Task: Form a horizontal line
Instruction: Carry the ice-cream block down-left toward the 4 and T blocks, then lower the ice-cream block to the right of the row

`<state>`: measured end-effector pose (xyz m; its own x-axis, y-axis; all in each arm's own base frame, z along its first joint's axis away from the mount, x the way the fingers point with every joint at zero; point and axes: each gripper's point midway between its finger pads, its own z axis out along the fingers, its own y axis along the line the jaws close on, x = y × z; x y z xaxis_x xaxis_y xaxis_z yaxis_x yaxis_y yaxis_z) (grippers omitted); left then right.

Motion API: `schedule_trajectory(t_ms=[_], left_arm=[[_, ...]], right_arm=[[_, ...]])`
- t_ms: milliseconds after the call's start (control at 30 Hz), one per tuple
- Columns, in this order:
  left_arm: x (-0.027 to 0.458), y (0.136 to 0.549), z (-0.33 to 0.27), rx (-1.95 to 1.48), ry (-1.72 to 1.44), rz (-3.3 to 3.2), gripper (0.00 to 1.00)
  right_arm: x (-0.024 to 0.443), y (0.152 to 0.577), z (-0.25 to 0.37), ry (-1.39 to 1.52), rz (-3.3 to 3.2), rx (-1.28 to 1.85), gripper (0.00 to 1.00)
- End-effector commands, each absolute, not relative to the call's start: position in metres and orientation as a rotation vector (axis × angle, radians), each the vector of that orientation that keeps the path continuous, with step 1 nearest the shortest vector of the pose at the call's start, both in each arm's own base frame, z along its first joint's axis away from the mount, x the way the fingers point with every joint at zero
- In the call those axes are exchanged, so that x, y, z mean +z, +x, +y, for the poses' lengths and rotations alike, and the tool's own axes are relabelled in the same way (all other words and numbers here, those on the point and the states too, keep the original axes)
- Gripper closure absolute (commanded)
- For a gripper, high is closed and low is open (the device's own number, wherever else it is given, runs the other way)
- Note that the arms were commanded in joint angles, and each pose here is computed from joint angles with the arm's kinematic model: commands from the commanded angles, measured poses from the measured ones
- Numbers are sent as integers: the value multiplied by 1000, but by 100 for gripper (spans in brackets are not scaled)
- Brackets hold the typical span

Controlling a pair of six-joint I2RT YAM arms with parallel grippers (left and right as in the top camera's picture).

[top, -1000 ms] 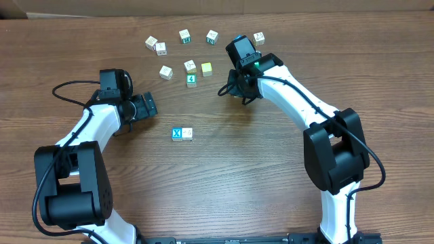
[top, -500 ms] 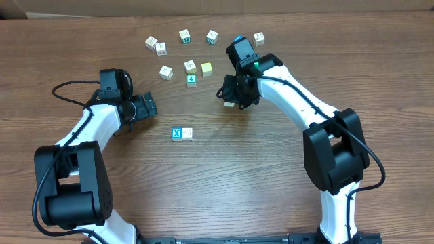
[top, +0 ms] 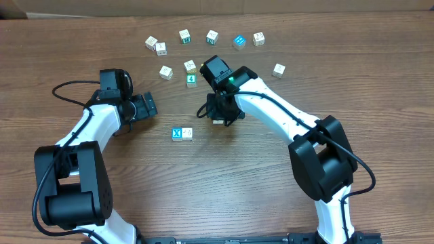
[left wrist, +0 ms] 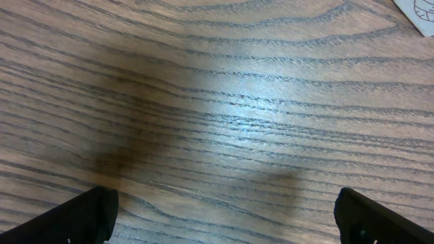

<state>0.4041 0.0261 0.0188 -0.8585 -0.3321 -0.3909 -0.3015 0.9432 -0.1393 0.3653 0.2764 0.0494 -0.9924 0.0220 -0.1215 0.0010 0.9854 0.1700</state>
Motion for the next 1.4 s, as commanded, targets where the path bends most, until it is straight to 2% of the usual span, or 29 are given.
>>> schedule_trajectory(t_ms=[0, 600, 767, 1367], left_arm=[[13, 402, 24, -113, -472, 2695, 0], [13, 402, 24, -114, -471, 2695, 0], [13, 402, 24, -114, -471, 2694, 0], [13, 402, 24, -114, -471, 2695, 1]], right_arm=[[55, 375, 263, 72, 2967, 194, 92], [39, 371, 244, 80, 2965, 62, 91], [37, 371, 244, 81, 2965, 63, 87], [37, 372, 245, 81, 2959, 69, 86]])
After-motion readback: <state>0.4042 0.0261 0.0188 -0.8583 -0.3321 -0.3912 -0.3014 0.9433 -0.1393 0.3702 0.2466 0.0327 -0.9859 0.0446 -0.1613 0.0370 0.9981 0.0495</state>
